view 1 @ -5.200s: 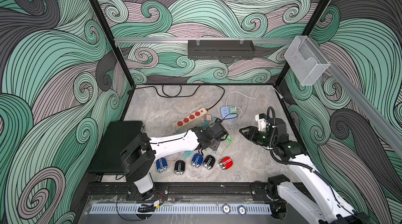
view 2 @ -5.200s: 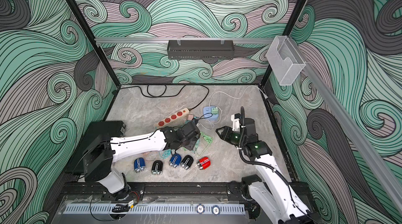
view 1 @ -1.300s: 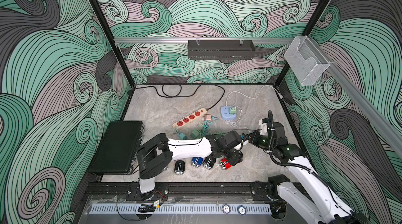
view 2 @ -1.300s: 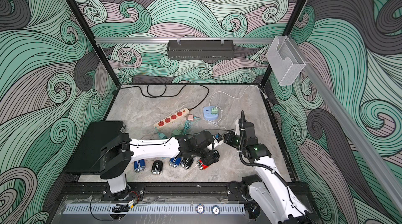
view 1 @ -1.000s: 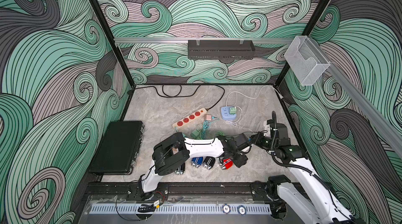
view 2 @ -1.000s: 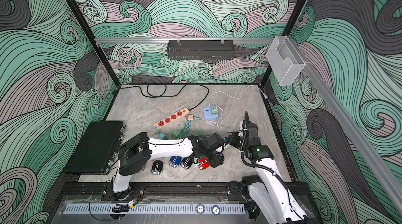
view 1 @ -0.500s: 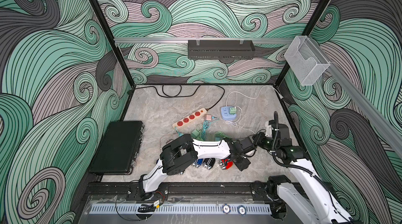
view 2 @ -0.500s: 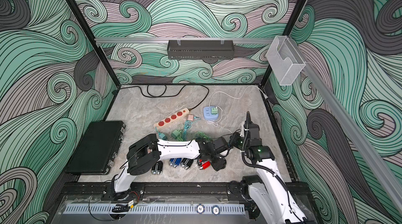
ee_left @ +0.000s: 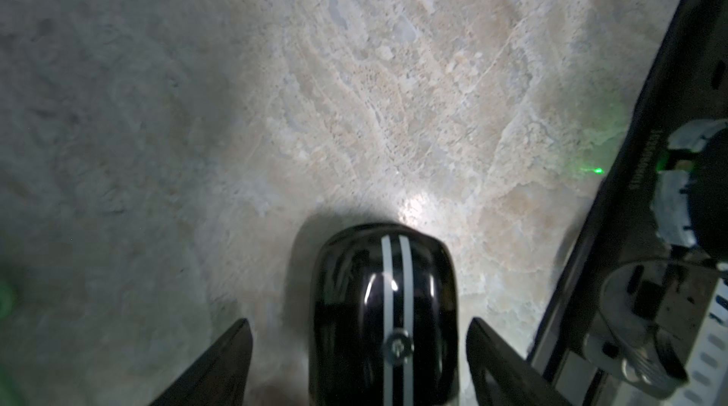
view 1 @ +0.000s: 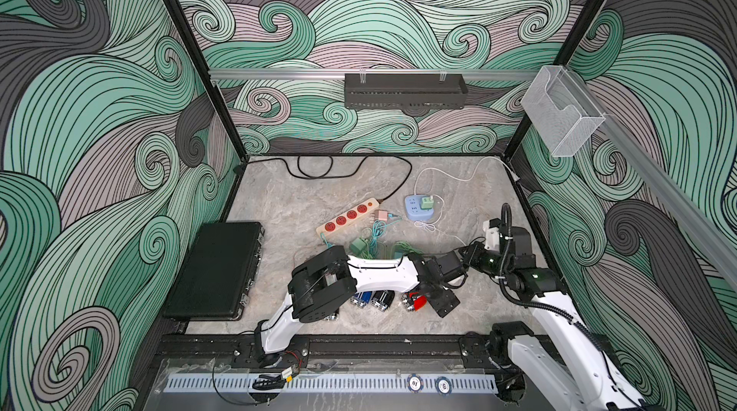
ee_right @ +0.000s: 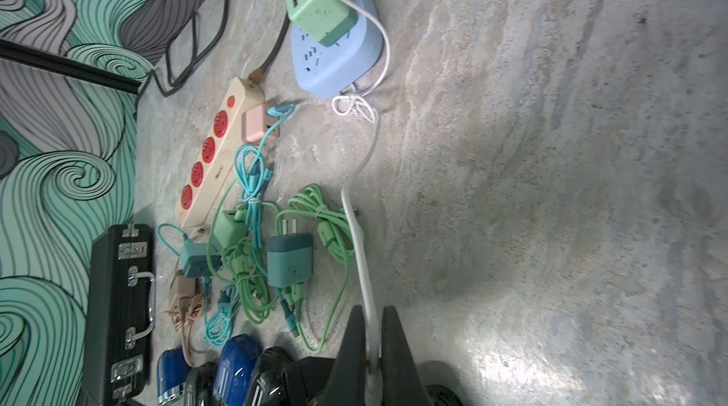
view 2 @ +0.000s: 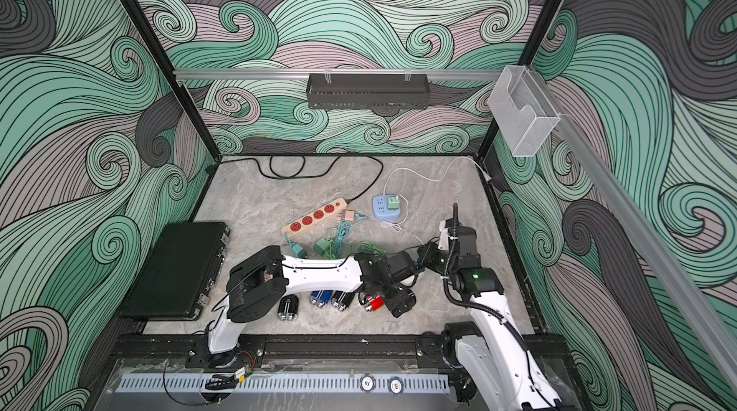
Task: Unplug the electric shaver
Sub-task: Place the electric shaver at the center of the board, then place the charging cable at the center of the board.
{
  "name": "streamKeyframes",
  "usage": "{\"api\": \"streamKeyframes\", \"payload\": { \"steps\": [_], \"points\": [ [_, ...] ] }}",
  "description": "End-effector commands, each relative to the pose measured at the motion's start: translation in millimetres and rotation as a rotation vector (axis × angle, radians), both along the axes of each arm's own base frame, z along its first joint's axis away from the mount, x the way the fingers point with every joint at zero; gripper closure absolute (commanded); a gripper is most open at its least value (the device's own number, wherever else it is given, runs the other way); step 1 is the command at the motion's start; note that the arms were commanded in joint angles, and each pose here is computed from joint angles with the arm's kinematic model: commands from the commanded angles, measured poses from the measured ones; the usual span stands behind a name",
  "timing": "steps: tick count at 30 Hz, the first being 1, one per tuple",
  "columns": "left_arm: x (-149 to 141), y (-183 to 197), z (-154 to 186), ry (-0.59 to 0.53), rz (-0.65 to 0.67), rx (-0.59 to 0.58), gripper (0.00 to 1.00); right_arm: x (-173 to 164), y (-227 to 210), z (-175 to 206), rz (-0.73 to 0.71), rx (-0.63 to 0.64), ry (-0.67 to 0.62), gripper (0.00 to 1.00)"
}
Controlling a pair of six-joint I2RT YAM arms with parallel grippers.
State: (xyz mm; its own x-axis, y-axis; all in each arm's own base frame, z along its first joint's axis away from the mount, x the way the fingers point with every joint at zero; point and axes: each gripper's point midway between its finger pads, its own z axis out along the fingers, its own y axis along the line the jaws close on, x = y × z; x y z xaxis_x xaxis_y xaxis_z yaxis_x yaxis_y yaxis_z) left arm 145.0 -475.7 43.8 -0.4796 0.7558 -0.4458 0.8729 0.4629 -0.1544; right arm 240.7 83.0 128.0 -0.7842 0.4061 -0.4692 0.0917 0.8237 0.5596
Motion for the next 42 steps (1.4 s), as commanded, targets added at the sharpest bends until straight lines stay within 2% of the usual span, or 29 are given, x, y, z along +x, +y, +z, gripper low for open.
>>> {"api": "streamKeyframes", "payload": {
  "steps": [1,5,8,11,15,22,25,31,42],
  "points": [
    [15,-4,72,-0.137,0.031,-0.14,0.14,-6,16,-6,0.085,0.05,0.035,0.96],
    [30,22,91,-0.174,0.102,-0.154,0.14,1,24,-10,0.114,0.07,0.053,0.95],
    [43,42,100,-0.173,0.162,-0.177,0.14,6,31,-15,0.149,0.057,0.092,0.9],
    [58,64,108,-0.185,0.235,-0.187,0.12,12,33,-18,0.156,0.012,0.114,0.65],
    [82,93,113,-0.172,0.365,-0.224,0.06,29,27,-7,0.135,-0.059,0.066,0.57],
    [107,121,114,-0.152,0.506,-0.276,0.05,72,25,18,0.153,-0.16,0.013,0.59],
    [113,127,116,-0.146,0.546,-0.294,0.02,96,27,18,0.155,-0.186,-0.001,0.6],
    [120,131,119,-0.121,0.604,-0.342,0.02,137,32,18,0.15,-0.237,-0.026,0.6],
    [123,143,117,-0.092,0.662,-0.379,0.01,178,47,2,0.194,-0.31,-0.015,0.55]
  ]
}}
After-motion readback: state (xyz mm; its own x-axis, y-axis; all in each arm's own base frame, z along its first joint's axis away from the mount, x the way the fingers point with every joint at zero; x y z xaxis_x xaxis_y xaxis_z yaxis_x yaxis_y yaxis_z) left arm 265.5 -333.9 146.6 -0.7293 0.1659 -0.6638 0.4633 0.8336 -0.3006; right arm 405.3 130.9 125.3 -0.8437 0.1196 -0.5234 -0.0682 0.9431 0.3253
